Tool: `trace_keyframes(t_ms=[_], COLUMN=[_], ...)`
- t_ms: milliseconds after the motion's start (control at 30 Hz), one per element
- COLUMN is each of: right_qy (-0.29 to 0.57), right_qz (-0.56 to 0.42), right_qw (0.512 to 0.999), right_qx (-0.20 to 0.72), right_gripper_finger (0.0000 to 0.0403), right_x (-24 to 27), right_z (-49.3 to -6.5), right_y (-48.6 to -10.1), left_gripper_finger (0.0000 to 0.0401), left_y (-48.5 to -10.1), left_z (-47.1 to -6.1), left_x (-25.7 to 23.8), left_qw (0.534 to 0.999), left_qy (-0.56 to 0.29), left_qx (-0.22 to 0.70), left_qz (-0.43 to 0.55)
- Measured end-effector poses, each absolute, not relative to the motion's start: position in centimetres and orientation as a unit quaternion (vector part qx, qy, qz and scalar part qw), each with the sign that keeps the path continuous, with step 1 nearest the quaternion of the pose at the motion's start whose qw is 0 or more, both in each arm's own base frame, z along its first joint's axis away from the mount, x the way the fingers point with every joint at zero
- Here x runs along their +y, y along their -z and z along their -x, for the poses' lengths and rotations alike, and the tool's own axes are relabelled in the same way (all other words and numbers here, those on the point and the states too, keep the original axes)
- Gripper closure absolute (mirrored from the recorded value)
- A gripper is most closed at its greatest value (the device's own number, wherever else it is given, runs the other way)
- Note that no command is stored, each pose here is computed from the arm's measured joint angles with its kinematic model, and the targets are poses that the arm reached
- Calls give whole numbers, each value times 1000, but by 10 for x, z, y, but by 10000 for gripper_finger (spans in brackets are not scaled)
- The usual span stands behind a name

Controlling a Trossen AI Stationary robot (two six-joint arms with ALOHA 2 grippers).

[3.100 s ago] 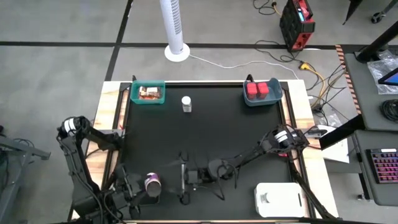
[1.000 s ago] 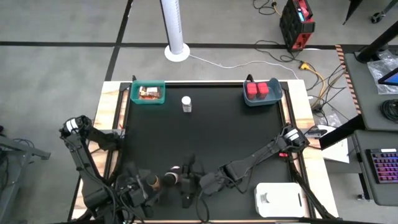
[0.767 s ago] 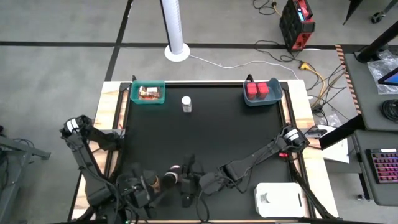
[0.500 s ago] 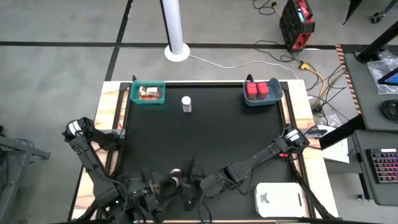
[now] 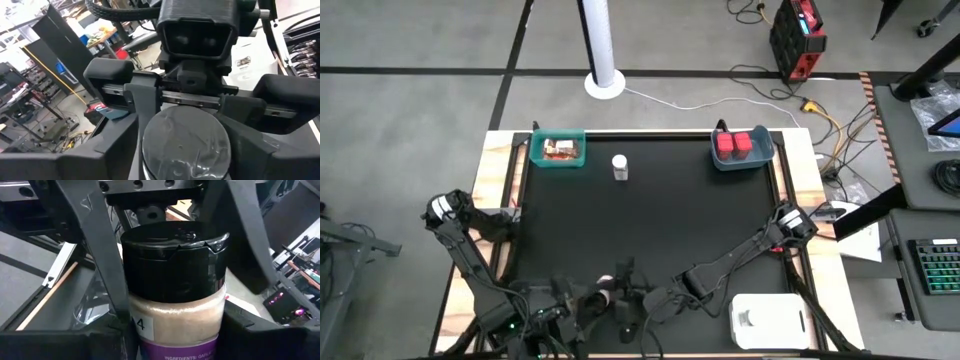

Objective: Sort spices by type
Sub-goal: Put the black seasoning bottle into the black bin

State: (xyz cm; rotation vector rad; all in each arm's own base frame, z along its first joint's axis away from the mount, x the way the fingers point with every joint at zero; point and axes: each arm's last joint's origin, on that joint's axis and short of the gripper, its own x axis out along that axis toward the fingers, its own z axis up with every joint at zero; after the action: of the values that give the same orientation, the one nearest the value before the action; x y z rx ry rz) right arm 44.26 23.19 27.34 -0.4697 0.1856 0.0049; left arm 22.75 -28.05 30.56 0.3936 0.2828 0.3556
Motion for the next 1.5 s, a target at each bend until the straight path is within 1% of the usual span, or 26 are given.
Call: trace_keyframes(t_ms=[233,267,333,433,633,733,800,900,967,1033,1200,1300,1500], right_qy=[-1,-1,-1,-1,0,3,8,18,23,23,21,18,34], right_qz=[232,232,221,203,172,146,120,98,99,99,101,100,105], right_qw=[968,968,971,973,977,977,977,973,970,968,965,966,967], right_qx=[92,92,95,110,129,155,175,206,221,229,240,238,231], right_gripper_finger=[236,234,222,187,91,54,38,30,29,29,28,28,28], right_x=[232,232,232,231,232,231,229,226,225,226,229,233,237], right_z=[-443,-443,-443,-442,-440,-436,-432,-427,-424,-422,-419,-417,-413], right_y=[-273,-273,-273,-270,-266,-266,-267,-267,-265,-263,-261,-261,-255], left_gripper_finger=[209,218,219,219,219,219,219,219,219,219,219,219,219], left_y=[-305,-305,-304,-303,-308,-312,-319,-325,-322,-320,-319,-321,-311], left_z=[-227,-228,-228,-228,-225,-217,-208,-192,-183,-175,-152,-138,-120], left_x=[-281,-281,-281,-282,-283,-281,-277,-269,-267,-266,-268,-272,-277], left_qw=[954,954,953,955,961,966,970,965,950,935,931,934,935], left_qy=[-173,-173,-175,-172,-176,-180,-182,-182,-180,-179,-169,-160,-166], left_qx=[141,142,141,142,132,133,142,187,255,306,323,319,312], left_qz=[-197,-200,-201,-193,-169,-130,-80,-6,16,13,-15,-1,42])
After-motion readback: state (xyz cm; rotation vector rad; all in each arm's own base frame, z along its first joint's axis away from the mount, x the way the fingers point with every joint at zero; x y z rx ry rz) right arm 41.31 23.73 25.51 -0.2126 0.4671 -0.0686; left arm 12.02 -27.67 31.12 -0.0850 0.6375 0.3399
